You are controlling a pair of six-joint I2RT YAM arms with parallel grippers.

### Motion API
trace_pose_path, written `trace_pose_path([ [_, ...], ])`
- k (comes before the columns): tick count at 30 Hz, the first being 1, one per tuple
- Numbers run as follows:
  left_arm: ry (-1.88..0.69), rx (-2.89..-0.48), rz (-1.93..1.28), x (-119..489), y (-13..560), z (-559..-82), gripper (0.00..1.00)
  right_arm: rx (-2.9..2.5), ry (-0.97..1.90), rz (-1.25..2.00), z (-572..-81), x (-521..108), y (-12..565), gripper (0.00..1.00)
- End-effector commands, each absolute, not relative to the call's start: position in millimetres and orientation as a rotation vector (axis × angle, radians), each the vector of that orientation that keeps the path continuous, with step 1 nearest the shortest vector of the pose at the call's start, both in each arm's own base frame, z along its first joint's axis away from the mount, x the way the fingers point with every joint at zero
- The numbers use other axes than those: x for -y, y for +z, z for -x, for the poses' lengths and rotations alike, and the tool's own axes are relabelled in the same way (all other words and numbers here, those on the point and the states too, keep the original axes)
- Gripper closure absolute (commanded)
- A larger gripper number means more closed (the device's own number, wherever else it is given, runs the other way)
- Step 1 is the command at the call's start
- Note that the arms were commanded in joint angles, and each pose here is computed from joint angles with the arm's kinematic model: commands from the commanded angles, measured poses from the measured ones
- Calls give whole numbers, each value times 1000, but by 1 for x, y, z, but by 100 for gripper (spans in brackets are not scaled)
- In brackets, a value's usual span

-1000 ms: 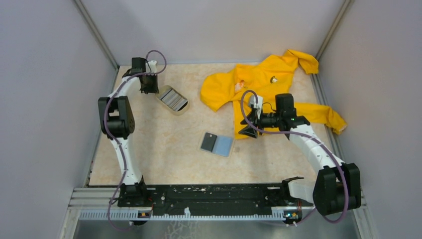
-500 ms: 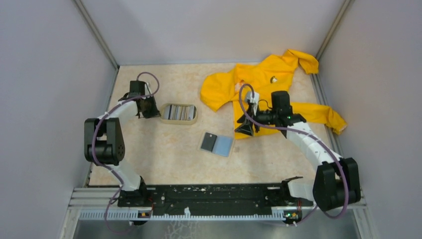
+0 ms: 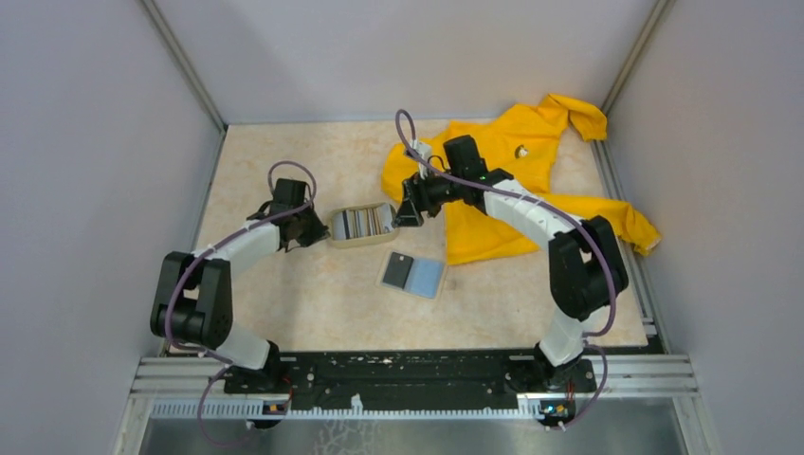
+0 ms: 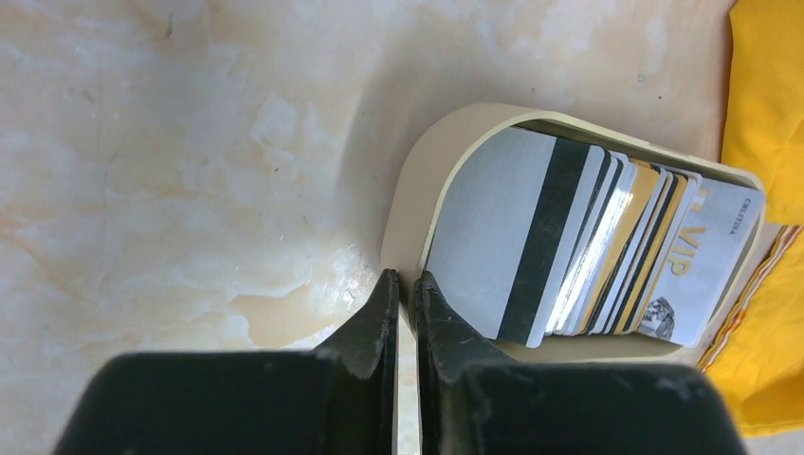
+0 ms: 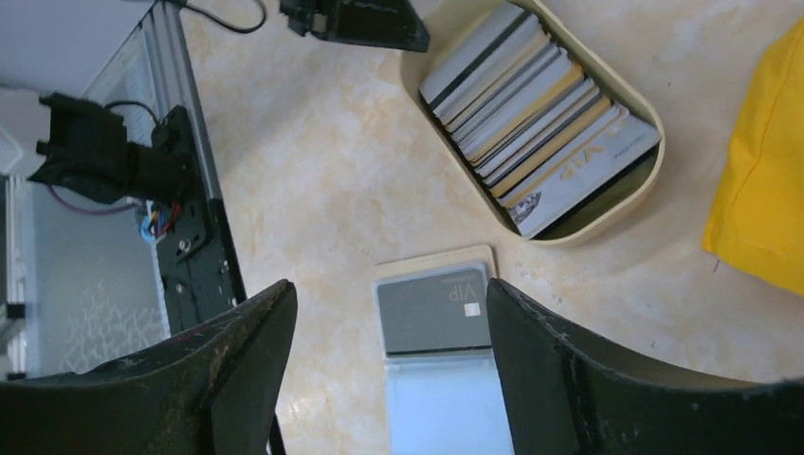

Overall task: Put the credit cards into the card holder
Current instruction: Move the storage box to the center of the board.

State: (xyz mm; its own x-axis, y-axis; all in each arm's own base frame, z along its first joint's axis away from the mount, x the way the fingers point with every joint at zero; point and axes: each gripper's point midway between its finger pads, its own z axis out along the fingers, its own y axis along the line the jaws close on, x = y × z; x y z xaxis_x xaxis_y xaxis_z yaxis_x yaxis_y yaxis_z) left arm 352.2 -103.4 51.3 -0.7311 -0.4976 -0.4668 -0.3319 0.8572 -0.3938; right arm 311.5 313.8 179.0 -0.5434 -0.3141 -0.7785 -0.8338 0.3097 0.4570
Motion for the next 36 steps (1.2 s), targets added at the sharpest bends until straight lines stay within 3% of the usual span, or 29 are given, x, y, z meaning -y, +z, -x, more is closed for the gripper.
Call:
trace_pose_path([
  [1,-399,-2352,844,98,54,-347,90,-2098,1172,741,-344,-332,187,26],
  [15,-474,-2354,848,113,52,-346,90,-2271,1076,593,-394,-365,141,40],
  [25,-497,-2353,821,117,55,-349,90,-2358,1052,572,-404,-376,109,50],
  [36,-541,-2362,799,123,60,-347,90,-2433,957,566,-402,-385,85,49],
])
